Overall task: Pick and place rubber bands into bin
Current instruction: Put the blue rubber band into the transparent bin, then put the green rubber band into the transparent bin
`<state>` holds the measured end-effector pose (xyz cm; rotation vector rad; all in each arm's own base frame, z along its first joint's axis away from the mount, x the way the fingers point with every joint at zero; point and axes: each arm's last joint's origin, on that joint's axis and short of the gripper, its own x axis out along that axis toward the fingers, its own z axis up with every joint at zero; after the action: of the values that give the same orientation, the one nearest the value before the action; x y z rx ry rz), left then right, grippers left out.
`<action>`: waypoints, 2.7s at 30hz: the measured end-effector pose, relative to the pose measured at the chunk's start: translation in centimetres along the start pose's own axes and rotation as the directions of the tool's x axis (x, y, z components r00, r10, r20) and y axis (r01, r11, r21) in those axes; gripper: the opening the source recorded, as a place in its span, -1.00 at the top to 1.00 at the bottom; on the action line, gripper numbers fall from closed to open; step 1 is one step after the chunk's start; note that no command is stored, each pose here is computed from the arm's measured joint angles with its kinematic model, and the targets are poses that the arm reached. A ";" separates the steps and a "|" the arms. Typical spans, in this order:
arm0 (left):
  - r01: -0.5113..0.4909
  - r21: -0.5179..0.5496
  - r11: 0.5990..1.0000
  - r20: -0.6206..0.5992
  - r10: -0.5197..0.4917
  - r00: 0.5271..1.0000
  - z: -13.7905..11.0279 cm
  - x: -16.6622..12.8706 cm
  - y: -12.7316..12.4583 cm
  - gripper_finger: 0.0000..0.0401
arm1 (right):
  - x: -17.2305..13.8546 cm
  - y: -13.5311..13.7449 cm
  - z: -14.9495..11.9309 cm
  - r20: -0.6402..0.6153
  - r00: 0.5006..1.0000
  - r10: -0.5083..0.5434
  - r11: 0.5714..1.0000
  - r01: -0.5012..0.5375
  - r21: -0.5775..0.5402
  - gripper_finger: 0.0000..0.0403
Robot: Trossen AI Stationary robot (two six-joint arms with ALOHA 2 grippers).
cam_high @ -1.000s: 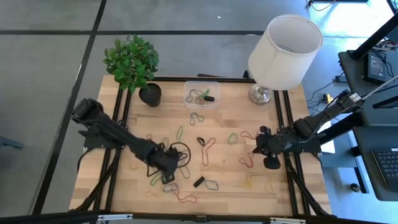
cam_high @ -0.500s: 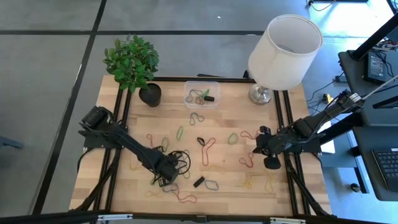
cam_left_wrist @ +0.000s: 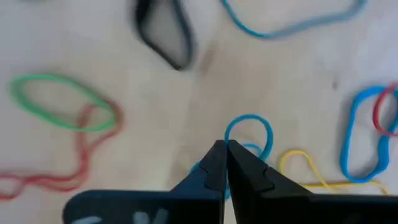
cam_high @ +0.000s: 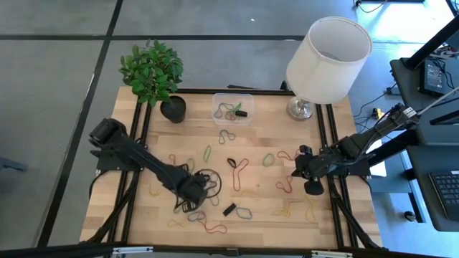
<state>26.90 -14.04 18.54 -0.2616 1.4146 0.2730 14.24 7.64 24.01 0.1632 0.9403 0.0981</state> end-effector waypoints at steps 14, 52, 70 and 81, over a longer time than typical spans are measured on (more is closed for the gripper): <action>-0.089 0.027 0.996 0.245 0.080 0.966 7.2 -9.6 7.2 0.99 | 0.0 -0.2 0.1 0.049 0.995 -0.085 0.996 0.085 0.006 0.93; -0.234 0.321 0.918 0.383 0.100 0.918 21.0 1.4 29.7 0.86 | 0.0 -4.3 1.7 0.120 0.894 -0.431 0.689 0.240 0.684 0.95; -0.352 0.312 0.882 0.411 0.209 0.887 20.9 -0.9 27.9 0.31 | 0.0 -5.1 1.8 0.110 0.880 -0.462 0.699 0.284 0.656 0.94; -0.407 0.293 0.865 0.514 0.217 0.830 20.6 -4.6 22.0 0.66 | 0.0 -5.1 1.8 0.110 0.880 -0.462 0.769 0.335 0.545 0.94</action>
<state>37.96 13.48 25.58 0.3660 0.9907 0.2957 15.77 2.44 24.18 0.4540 0.7215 -0.5740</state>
